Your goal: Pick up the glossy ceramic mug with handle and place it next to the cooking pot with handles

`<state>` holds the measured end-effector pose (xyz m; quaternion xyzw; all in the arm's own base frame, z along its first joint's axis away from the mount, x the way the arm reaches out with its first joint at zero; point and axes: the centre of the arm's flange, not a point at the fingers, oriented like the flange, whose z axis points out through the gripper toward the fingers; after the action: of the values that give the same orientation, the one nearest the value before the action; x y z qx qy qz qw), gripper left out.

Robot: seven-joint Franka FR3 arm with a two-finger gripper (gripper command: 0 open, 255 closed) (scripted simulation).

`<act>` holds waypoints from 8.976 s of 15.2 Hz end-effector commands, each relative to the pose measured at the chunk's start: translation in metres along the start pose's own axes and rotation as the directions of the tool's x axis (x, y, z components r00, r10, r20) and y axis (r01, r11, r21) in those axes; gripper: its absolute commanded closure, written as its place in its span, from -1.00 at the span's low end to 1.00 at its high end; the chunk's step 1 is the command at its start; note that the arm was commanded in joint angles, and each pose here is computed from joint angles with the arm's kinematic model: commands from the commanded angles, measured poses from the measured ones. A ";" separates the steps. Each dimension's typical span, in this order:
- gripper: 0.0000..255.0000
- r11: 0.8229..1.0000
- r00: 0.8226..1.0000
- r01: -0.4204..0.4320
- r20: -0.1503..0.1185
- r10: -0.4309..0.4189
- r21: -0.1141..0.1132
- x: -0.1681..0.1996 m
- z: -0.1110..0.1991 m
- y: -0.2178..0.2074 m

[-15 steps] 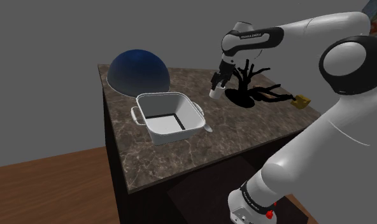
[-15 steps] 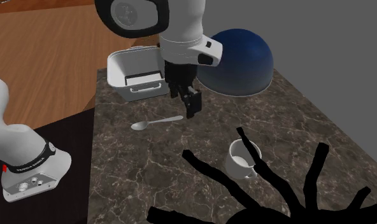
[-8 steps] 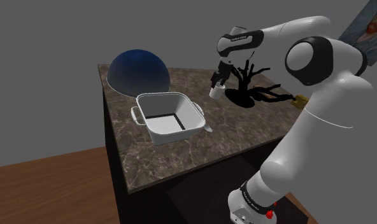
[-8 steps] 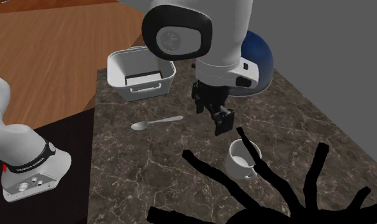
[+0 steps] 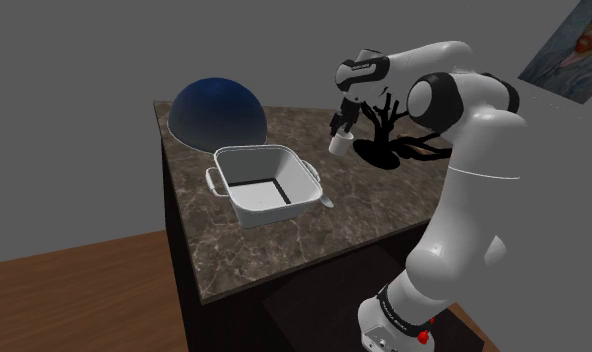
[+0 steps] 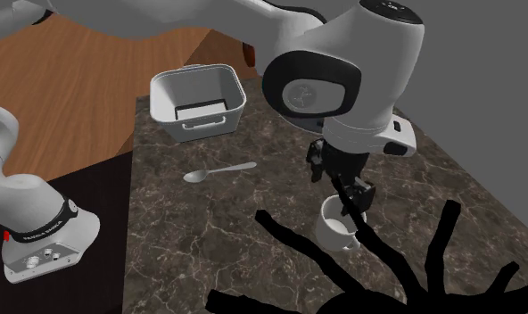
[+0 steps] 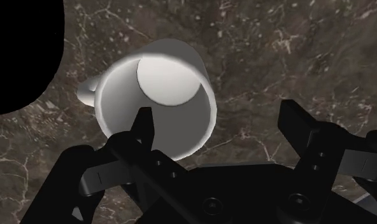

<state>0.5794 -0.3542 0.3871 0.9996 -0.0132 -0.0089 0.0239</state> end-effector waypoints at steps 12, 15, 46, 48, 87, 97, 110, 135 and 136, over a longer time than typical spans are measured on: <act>-1.00 1.000 1.000 0.000 -0.001 0.000 -0.001 0.003 0.039 0.002; 1.00 1.000 1.000 0.000 -0.001 0.000 -0.001 0.003 0.039 0.002; 1.00 1.000 1.000 0.000 -0.001 0.000 -0.001 0.001 -0.077 0.008; 1.00 1.000 1.000 0.000 -0.001 0.000 -0.001 0.001 -0.088 0.008; 1.00 1.000 1.000 0.000 -0.001 0.000 -0.001 0.087 -0.154 -0.246; 1.00 1.000 1.000 0.000 -0.001 0.000 -0.001 0.088 -0.101 -0.249; 1.00 1.000 1.000 0.000 -0.001 0.000 -0.001 0.089 -0.033 -0.252; -1.00 1.000 1.000 0.000 -0.001 0.000 -0.001 0.090 -0.027 -0.254; -1.00 1.000 1.000 0.000 -0.001 0.000 -0.001 0.090 -0.037 -0.254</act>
<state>0.6765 -0.1016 0.3978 0.9996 -0.0131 -0.0079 0.0244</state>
